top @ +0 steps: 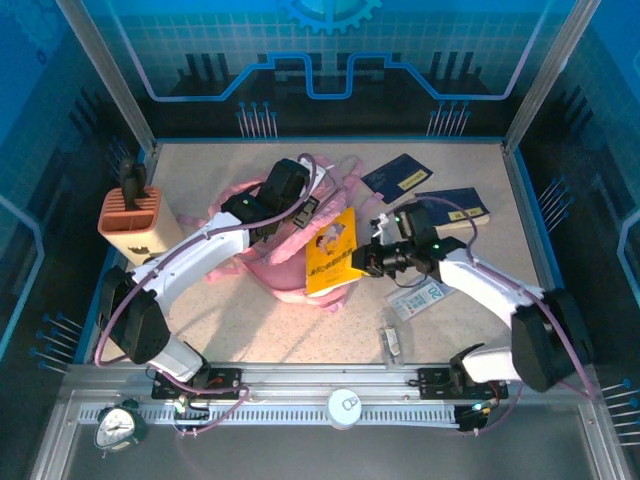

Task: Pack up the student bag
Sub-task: Place the book in the student bag.

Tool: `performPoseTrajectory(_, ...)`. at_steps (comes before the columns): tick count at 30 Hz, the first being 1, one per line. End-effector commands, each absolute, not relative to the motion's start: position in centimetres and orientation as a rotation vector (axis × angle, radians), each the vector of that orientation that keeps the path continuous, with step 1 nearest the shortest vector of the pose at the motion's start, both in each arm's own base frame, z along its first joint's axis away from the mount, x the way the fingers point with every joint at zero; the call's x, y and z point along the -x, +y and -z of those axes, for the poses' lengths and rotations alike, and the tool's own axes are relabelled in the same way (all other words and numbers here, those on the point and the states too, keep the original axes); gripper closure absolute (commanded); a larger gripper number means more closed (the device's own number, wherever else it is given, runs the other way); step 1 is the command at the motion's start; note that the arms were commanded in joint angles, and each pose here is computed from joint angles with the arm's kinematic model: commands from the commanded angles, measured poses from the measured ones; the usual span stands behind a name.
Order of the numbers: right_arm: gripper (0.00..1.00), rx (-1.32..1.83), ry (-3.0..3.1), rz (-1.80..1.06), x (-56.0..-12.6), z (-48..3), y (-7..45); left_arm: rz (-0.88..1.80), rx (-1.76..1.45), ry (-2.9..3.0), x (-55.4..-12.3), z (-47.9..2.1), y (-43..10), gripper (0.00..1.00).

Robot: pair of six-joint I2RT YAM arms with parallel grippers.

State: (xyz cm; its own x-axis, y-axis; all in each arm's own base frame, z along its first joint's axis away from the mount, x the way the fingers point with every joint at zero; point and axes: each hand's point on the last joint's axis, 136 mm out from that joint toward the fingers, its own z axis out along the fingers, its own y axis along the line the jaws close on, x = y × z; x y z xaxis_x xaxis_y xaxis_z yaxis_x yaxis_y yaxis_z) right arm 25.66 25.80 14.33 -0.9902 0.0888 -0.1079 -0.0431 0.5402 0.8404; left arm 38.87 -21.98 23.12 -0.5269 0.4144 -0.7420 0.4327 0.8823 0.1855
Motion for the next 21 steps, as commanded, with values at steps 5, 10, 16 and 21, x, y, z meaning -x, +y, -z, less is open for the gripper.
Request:
performPoseTrajectory(5, 1.00, 0.167, 2.399, -1.536, -33.1, -17.1, 31.3, 0.181, -0.572, 2.005, -38.9, -30.4, -22.8, 1.00)
performPoseTrajectory(10, 1.00, 0.216, 2.424, -1.496, -35.4, -14.6, 33.8, 0.180, -0.561, 2.000, -39.0, -30.6, -22.5, 1.00)
performPoseTrajectory(16, 0.73, 0.172, 2.531, -1.318, -37.5, -10.1, 33.0, 0.172, -0.526, 1.999, -39.3, -30.5, -21.8, 1.00)
performPoseTrajectory(21, 0.42, 0.204, 2.588, -1.098, -35.9, -9.4, 30.5, 0.157, -0.502, 2.007, -39.5, -30.2, -21.1, 1.00)
